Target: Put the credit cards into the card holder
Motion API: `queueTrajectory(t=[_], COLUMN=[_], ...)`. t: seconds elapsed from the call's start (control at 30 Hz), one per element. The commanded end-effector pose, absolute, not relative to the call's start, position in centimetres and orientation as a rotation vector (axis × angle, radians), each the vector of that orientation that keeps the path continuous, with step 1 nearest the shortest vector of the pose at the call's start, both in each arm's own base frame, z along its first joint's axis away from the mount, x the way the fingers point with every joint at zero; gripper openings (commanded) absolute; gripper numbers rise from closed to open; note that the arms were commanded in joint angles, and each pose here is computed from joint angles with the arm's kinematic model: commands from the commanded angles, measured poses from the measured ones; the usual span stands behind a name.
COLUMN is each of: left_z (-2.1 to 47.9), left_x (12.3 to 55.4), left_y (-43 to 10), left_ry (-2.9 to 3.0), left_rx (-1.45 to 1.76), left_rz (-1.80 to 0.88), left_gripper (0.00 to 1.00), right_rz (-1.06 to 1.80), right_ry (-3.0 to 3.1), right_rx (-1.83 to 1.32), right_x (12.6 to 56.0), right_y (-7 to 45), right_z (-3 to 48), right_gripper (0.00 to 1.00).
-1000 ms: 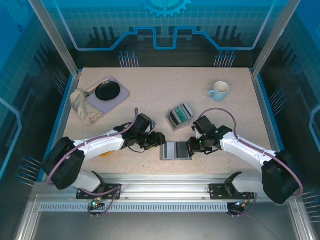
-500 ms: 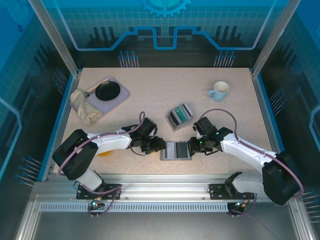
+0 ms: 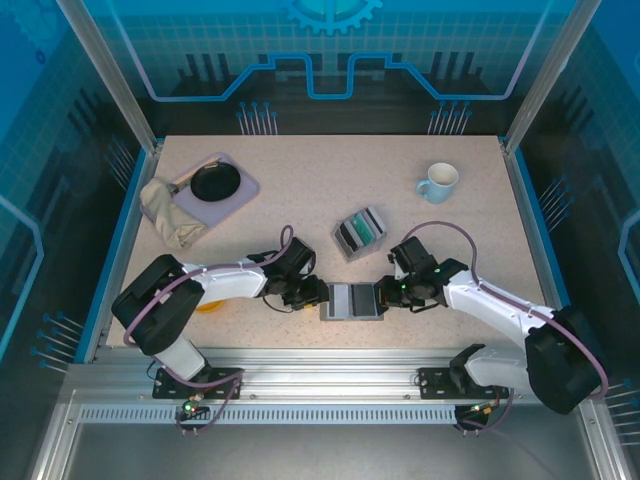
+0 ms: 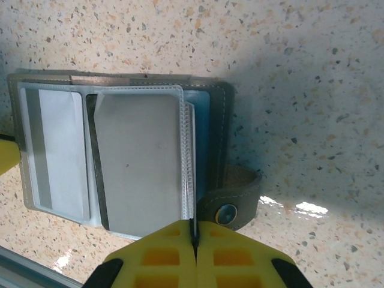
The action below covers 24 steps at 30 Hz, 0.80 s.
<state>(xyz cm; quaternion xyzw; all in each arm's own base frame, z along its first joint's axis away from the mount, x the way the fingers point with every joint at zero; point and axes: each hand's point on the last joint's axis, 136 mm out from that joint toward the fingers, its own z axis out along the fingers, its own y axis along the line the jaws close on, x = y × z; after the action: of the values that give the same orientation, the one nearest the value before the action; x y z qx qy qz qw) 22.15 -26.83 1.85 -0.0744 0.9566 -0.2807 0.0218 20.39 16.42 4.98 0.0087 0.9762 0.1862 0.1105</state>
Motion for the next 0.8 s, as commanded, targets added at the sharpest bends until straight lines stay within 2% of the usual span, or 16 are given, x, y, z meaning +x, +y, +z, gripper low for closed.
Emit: queueTrajectory(t=[0.0, 0.77], left_z=[1.1, 0.8], left_x=[22.1, 22.2], left_y=[-27.7, -27.8], left_ry=[2.97, 2.959], left_rx=[-0.193, -0.223], left_rz=[-0.895, -0.904], left_gripper=[0.34, 0.25], right_rz=[0.604, 0.984], right_ry=[2.892, 2.739], right_rx=[0.072, 0.082], right_x=[20.3, 21.0], right_y=[16.8, 19.2], right_z=[4.4, 8.0], right_gripper=[0.05, 0.06])
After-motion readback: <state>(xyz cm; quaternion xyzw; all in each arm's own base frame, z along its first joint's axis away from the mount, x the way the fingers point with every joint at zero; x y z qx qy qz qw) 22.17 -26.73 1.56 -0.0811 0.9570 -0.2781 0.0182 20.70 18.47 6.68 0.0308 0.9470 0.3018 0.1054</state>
